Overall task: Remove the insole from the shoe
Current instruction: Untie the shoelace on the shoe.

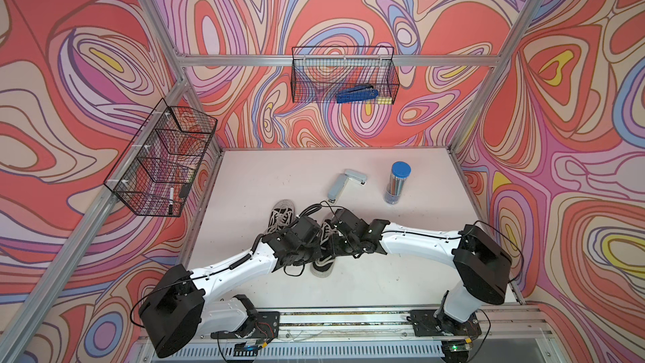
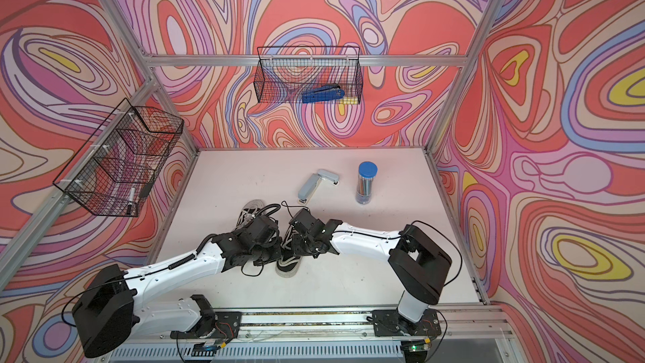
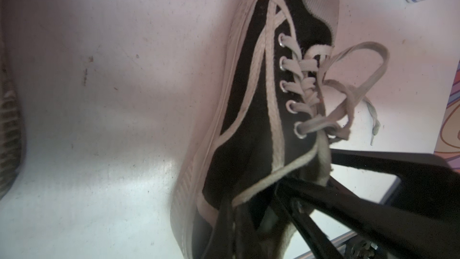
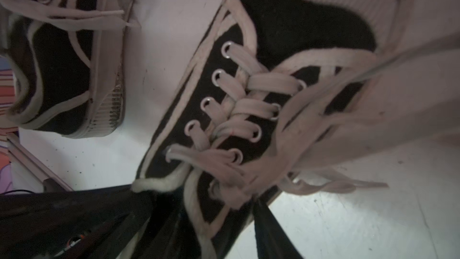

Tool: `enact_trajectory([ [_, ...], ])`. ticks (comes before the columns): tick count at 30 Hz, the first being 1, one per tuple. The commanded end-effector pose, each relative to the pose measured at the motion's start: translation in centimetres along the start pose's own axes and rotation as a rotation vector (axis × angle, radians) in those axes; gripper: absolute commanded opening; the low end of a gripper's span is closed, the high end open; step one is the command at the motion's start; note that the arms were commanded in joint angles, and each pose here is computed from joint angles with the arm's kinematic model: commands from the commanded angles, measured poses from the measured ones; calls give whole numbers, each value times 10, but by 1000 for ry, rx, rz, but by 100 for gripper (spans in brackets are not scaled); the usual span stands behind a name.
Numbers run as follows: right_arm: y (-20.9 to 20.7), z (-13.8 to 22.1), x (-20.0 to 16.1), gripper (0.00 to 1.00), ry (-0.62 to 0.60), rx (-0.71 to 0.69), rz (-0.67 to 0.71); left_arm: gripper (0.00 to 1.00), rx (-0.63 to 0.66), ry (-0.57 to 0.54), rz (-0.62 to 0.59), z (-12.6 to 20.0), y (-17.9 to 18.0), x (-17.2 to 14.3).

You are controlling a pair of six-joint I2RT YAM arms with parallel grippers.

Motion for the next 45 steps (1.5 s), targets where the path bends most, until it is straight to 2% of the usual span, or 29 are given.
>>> enact_trajectory([
  [1, -9, 0, 13, 27, -85, -73, -32, 0, 6, -40, 40, 5, 3, 1],
  [4, -30, 12, 20, 13, -154, -159, -55, 0, 34, -66, 95, 9, 14, -2],
  [7, -51, 22, 23, 6, -175, -221, -73, 0, 59, -91, 173, 11, 26, -6],
  [11, -81, 33, 26, 1, -187, -288, -102, 0, 35, -111, 300, 7, 32, -12],
  [12, -85, 33, 28, 0, -186, -292, -108, 0, 44, -97, 322, -1, 41, -21],
  [17, -78, 21, 28, 0, -139, -255, -102, 0, -31, -87, 283, -10, 17, -16],
  [19, -68, 15, 27, 6, -115, -208, -115, 0, -60, -89, 247, -9, 2, -7],
  [21, -57, 14, 27, 22, -100, -149, -144, 0, -79, -82, 222, -11, -6, -4],
  [22, -51, 15, 28, 26, -99, -121, -161, 0, -88, -79, 215, -12, -9, -3],
  [24, -36, 26, 32, 37, -112, -50, -205, 0, -103, -74, 206, -13, -13, -3],
  [27, -15, 47, 42, 46, -146, 51, -280, 0, -113, -76, 195, -13, -16, -1],
  [30, 5, 64, 52, 51, -178, 150, -396, 0, -117, -72, 180, -14, -19, 0],
  [35, 22, 65, 60, 57, -144, 211, -664, 0, -130, -72, 145, -13, -27, 4],
  [39, 30, 62, 70, 60, -168, 288, -794, 0, -130, -70, 134, -13, -30, 5],
  [45, 27, 45, 63, 62, -114, 290, -924, 0, -131, -76, 131, -12, -29, 5],
])
Point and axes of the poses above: each gripper's point midway between its finger pads, its own z axis back along the fingers, its own y axis along the line the jaws close on, x = y × z, the point moved 2 cm from there along z, back along the fingers, and after that the axes turned 13 degrees about -z, right-handed, at the moved point
